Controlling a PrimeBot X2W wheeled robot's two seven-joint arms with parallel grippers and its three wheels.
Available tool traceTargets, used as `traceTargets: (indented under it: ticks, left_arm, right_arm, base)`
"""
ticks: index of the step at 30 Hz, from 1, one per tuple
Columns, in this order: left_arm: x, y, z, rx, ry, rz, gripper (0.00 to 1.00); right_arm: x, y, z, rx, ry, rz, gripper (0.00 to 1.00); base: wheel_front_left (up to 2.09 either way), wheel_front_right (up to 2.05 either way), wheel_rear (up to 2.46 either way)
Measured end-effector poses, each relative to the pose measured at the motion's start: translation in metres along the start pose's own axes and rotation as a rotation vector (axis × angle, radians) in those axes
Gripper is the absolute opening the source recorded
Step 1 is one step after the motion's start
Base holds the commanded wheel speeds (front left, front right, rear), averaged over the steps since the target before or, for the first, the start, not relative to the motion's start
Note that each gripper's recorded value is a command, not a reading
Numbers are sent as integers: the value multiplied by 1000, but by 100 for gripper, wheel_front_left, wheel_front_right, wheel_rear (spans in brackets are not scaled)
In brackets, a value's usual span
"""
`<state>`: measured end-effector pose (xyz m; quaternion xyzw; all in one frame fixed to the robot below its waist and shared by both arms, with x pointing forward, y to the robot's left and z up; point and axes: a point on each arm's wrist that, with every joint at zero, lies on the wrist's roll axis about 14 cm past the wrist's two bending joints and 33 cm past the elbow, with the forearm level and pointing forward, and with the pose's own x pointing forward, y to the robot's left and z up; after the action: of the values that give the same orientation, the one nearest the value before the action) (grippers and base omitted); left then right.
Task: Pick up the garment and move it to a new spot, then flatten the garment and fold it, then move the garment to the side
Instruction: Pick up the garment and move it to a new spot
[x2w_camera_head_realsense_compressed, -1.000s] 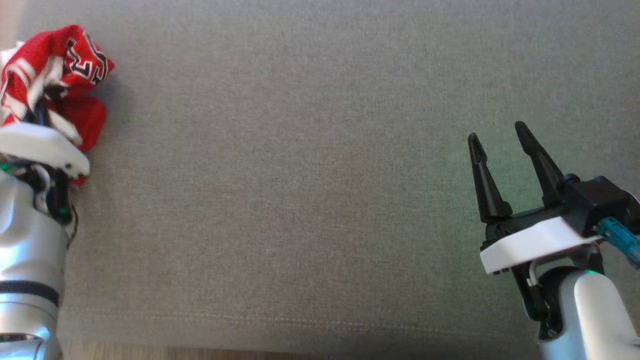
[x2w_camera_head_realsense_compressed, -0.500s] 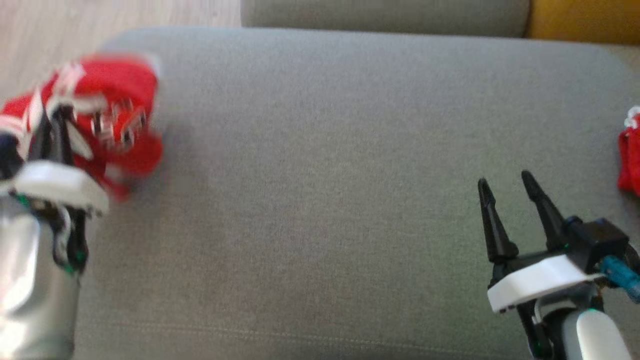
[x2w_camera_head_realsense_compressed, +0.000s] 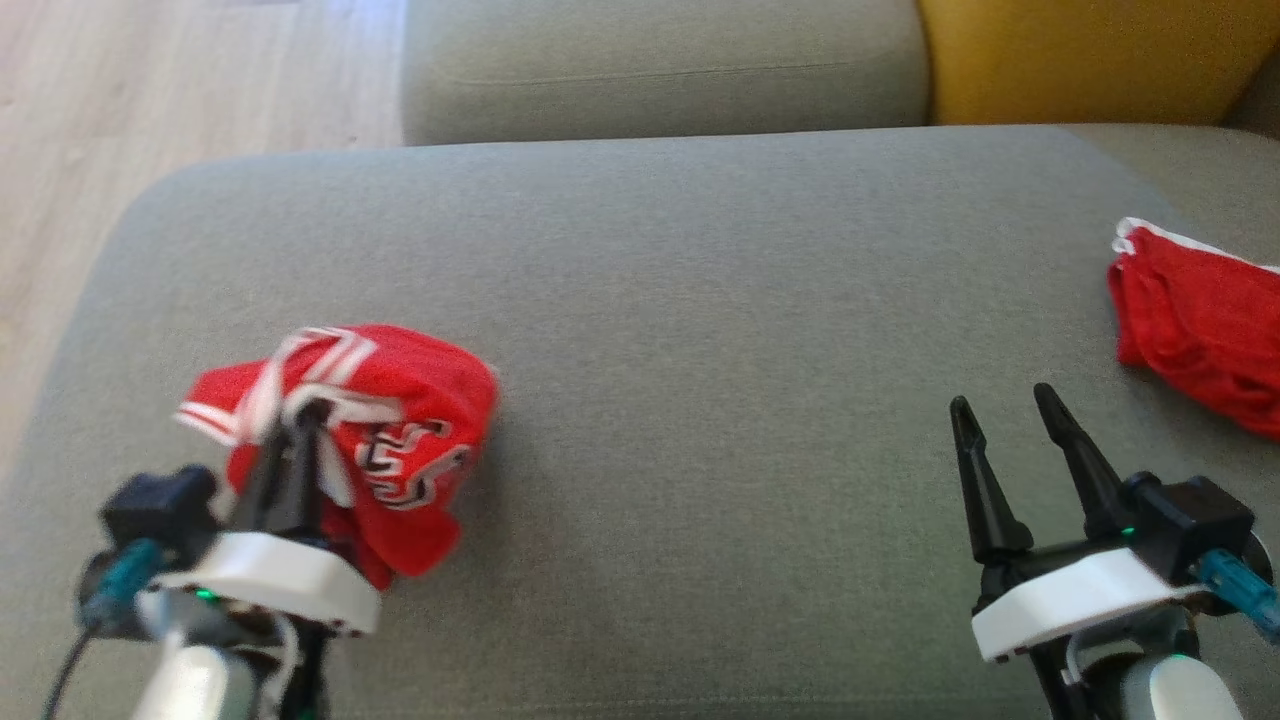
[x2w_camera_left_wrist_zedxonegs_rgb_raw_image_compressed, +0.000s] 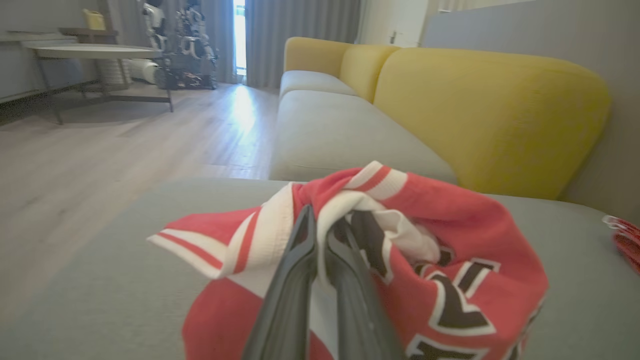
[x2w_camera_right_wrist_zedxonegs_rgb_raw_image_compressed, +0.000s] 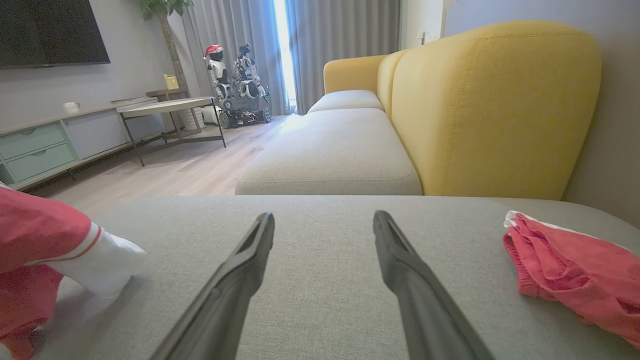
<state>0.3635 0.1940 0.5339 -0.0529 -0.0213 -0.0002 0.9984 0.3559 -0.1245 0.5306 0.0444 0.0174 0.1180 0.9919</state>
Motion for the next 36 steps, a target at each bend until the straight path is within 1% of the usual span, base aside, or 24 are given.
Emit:
traceTargets:
  ticks: [4, 7, 11, 14, 16, 17, 19, 20, 21, 22, 24, 25, 26, 27, 29, 32, 36]
  left_arm:
    - [5, -39, -9, -57, 44, -99, 0]
    - [16, -68, -21, -72, 83, -184, 0]
    - [46, -118, -18, -74, 77, -334, 0]
    - [68, -161, -13, -46, 56, -457, 0]
    - [77, -186, -17, -31, 61, -525, 0]
    - [82, -206, -36, -20, 114, -579, 0]
    - [80, -224, -64, -10, 198, -631, 0]
    - [80, -224, -64, -10, 198, -631, 0]
    - [75, -231, -79, -7, 246, -657, 0]
    - [63, -245, -107, 0, 330, -710, 0]
    - [53, -255, -126, 1, 387, -754, 0]
    - [50, -258, -132, -4, 398, -766, 16]
    - [48, -261, -135, -10, 403, -773, 72]
    - [45, -262, -137, -13, 408, -780, 100]
    - [42, -261, -136, -13, 389, -784, 100]
    - [43, -255, -120, -42, 318, -764, 100]
    - [41, -239, -93, -85, 207, -698, 100]
  right_arm:
    - [-7, -8, 1, 6, -11, -29, 100]
    - [-11, -12, -1, 18, -7, -48, 100]
    - [-15, -26, -5, 29, -2, -97, 100]
    - [-14, -36, -3, 36, -13, -128, 100]
    - [-15, -45, -4, 43, -12, -156, 100]
    - [-19, -54, -10, 54, 0, -187, 100]
    - [-24, -63, -17, 60, 18, -222, 100]
    - [-24, -63, -17, 60, 18, -222, 100]
    - [-26, -67, -20, 63, 27, -238, 100]
    - [-29, -75, -24, 70, 34, -266, 100]
    - [-32, -80, -29, 71, 50, -288, 100]
    - [-34, -82, -32, 71, 58, -295, 100]
    - [-34, -84, -33, 71, 62, -302, 100]
    - [-34, -85, -34, 71, 65, -304, 100]
    - [-31, -83, -34, 73, 65, -294, 100]
    - [-25, -75, -32, 72, 56, -263, 100]
    - [-17, -64, -26, 57, 43, -216, 100]
  base:
    - [0, 0, 0]
    - [0, 0, 0]
    - [0, 0, 0]
    - [0, 0, 0]
    - [0, 0, 0]
    - [0, 0, 0]
    - [0, 0, 0]
    - [0, 0, 0]
    - [0, 0, 0]
    - [0, 0, 0]
    - [0, 0, 0]
    - [0, 0, 0]
    - [0, 0, 0]
    - [0, 0, 0]
    - [0, 0, 0]
    - [0, 0, 0]
    - [0, 0, 0]
